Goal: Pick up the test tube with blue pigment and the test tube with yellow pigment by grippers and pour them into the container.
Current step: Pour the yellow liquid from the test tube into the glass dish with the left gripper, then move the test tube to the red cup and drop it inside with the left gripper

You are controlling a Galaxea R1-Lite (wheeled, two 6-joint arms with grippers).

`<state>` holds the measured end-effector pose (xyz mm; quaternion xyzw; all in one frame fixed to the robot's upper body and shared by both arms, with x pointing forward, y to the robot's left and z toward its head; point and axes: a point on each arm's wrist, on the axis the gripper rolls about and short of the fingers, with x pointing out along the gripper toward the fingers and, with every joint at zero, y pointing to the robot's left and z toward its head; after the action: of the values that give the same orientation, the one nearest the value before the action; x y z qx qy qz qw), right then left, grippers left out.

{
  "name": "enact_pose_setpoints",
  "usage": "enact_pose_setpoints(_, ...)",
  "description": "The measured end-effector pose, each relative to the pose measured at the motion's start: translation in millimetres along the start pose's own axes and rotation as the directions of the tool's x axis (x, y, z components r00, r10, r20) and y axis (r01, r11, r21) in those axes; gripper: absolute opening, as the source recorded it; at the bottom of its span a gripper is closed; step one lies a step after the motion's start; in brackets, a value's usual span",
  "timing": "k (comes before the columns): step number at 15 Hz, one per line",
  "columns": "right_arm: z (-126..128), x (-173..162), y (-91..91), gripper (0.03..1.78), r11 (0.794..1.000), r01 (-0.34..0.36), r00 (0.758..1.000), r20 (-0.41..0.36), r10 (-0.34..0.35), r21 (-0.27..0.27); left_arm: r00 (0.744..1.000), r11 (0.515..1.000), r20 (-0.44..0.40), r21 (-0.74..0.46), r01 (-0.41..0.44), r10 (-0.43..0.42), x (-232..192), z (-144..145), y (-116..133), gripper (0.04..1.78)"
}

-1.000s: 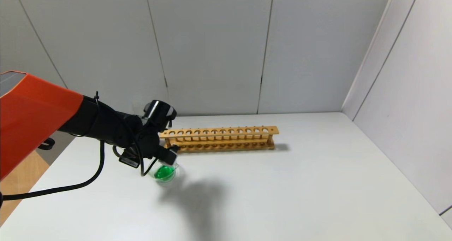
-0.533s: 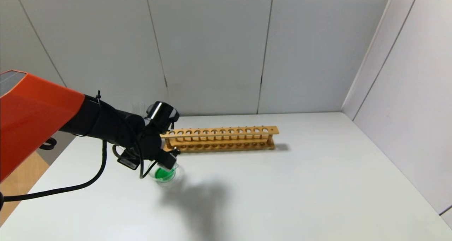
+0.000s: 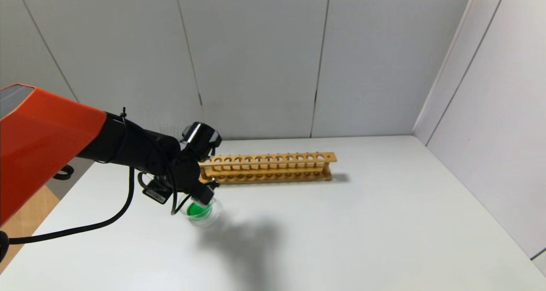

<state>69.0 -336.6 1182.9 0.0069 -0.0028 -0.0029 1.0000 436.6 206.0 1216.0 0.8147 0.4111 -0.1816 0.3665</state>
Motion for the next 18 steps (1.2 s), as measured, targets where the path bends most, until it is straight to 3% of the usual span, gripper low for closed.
enact_pose_setpoints(5, 0, 0, 0.0, 1.75, 1.0, 0.0, 1.0, 0.0, 0.0, 0.0, 0.998, 0.996, 0.052, -0.081, -0.02, 0.025, -7, -6, 1, 0.32)
enact_pose_setpoints(8, 0, 0, 0.0, 1.75, 1.0, 0.0, 1.0, 0.0, 0.0, 0.0, 0.979, 0.963, 0.186, -0.266, -0.036, 0.088, -24, -27, 3, 0.32)
enact_pose_setpoints(10, 0, 0, 0.0, 1.75, 1.0, 0.0, 1.0, 0.0, 0.0, 0.0, 0.951, 0.897, 0.272, -0.441, -0.011, 0.145, -38, -49, 2, 0.32)
enact_pose_setpoints(12, 0, 0, 0.0, 1.75, 1.0, 0.0, 1.0, 0.0, 0.0, 0.0, 0.913, 0.794, 0.348, -0.606, 0.046, 0.213, -52, -74, -4, 0.32)
enact_pose_setpoints(14, 0, 0, 0.0, 1.75, 1.0, 0.0, 1.0, 0.0, 0.0, 0.0, 0.868, 0.651, 0.41, -0.746, 0.142, 0.28, -65, -99, -14, 0.32)
enact_pose_setpoints(18, 0, 0, 0.0, 1.75, 1.0, 0.0, 1.0, 0.0, 0.0, 0.0, 0.805, 0.288, 0.421, -0.902, 0.322, 0.418, -83, -123, -24, 0.32)
